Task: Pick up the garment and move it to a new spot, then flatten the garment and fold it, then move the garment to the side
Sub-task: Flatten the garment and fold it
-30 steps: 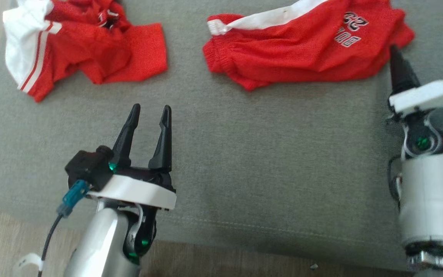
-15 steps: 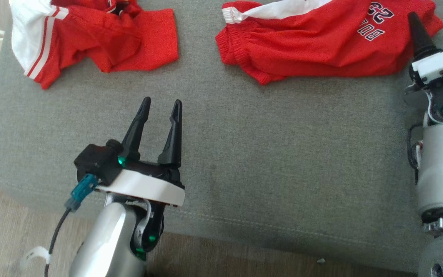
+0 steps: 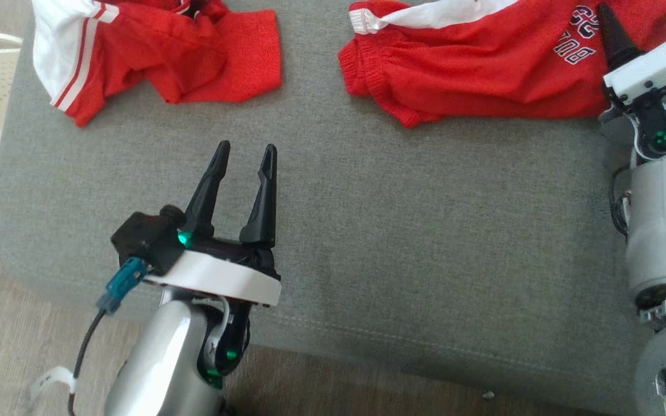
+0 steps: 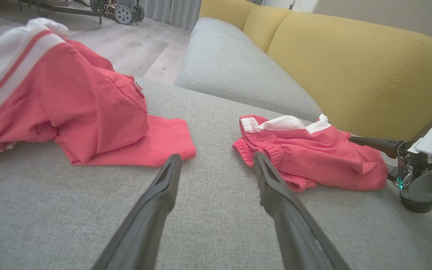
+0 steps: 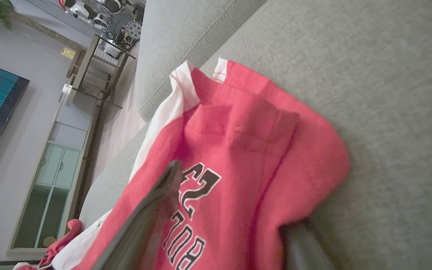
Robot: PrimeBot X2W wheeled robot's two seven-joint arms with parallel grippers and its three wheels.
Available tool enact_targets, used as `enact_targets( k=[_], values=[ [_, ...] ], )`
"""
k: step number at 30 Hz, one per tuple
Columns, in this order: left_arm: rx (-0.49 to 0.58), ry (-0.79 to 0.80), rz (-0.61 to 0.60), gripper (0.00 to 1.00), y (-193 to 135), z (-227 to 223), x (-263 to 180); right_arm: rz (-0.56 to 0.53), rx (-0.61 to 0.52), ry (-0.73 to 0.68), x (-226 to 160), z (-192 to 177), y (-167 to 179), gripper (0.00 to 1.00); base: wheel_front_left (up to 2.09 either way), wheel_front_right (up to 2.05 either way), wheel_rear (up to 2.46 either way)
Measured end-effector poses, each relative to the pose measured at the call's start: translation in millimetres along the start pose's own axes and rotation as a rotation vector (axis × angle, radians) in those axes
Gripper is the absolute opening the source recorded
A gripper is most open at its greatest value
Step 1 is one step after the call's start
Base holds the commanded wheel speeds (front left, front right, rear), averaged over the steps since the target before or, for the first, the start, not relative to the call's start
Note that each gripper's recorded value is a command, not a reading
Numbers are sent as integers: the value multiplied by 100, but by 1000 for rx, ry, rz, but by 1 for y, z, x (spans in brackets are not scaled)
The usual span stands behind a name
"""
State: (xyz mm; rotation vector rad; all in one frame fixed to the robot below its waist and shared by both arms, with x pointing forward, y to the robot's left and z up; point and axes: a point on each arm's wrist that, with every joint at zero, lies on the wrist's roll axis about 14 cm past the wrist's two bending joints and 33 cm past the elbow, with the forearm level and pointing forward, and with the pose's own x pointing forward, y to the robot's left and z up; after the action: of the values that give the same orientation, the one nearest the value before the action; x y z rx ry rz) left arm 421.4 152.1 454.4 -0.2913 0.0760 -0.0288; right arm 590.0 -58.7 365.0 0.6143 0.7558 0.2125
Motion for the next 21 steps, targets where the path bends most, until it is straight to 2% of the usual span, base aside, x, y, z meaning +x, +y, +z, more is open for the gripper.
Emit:
enact_targets(
  k=[1,8,13,21],
  values=[
    [0,-2,0,100,0,1,0,-2,-6,-1,0,0,1,0,0,0,0],
    [-2,-21,-7,100,-3,7,0,5,17,-93,-7,11,6,0,0,0,0],
    [-7,-42,-21,100,-8,14,1,-12,80,-183,-22,17,-3,0,0,0,0],
    [-23,-57,-64,100,-24,19,-3,-104,150,-327,-62,23,-44,0,0,0,0]
  ],
)
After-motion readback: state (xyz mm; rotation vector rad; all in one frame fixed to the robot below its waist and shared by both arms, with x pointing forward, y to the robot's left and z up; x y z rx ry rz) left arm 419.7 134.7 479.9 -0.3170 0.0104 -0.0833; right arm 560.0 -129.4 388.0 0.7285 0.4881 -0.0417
